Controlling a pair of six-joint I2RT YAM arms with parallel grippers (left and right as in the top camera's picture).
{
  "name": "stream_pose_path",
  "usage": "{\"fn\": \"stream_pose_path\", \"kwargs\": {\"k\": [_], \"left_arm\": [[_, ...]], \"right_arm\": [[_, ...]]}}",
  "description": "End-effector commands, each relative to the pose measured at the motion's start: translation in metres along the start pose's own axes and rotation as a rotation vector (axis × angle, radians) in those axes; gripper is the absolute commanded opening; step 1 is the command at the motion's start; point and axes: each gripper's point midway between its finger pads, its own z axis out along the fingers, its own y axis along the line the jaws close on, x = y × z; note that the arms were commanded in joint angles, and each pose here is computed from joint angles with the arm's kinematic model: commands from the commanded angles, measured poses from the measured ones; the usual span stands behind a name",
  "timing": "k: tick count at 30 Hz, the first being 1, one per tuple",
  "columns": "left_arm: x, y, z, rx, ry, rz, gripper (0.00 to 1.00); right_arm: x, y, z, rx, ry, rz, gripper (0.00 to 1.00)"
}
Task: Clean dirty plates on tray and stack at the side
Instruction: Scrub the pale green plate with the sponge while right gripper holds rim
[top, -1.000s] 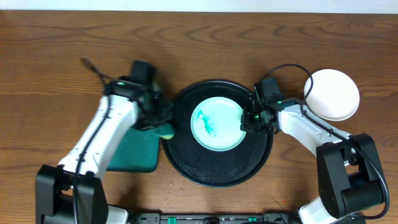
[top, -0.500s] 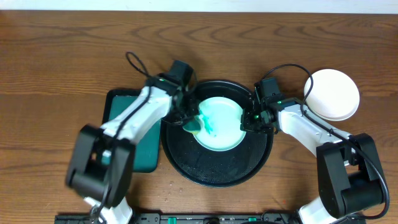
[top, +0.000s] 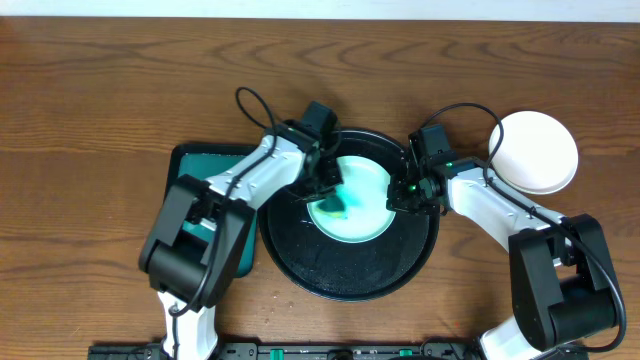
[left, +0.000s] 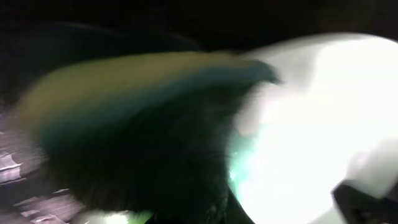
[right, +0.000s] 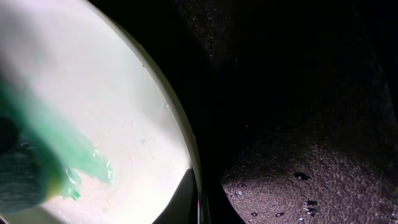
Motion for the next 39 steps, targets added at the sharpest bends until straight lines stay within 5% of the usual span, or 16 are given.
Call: {"fn": "stream_pose_path", "kwargs": {"k": [1, 9, 14, 28, 33, 39], "left_arm": [[0.055, -0.021, 0.052, 0.047, 0.208, 0.029, 0.07], [0.106, -0.067, 0.066, 0.171, 0.316, 0.156, 0.07], [0.118, -0.06, 0.066, 0.13, 0.352, 0.137, 0.07], [0.006, 0.109, 0.022, -0.384, 0.102, -0.086, 0.07], [-0.012, 0.13, 0.012, -0.381, 0.085, -0.164, 0.07], [-0.006, 0.106, 0.018, -0.28, 0.126, -0.153, 0.07]], "right_arm": [[0.018, 0.002, 0.014, -0.006, 0.069, -0.03, 0.01], [0.019, 0.001, 0.014, -0.005, 0.073, -0.028, 0.01], [0.024, -0.001, 0.013, 0.006, 0.092, -0.022, 0.01], [0.024, -0.002, 0.013, 0.008, 0.095, -0.019, 0.01], [0.023, -0.001, 0.013, 0.005, 0.09, -0.022, 0.01], [0.023, -0.001, 0.013, 0.005, 0.09, -0.021, 0.01]]}}
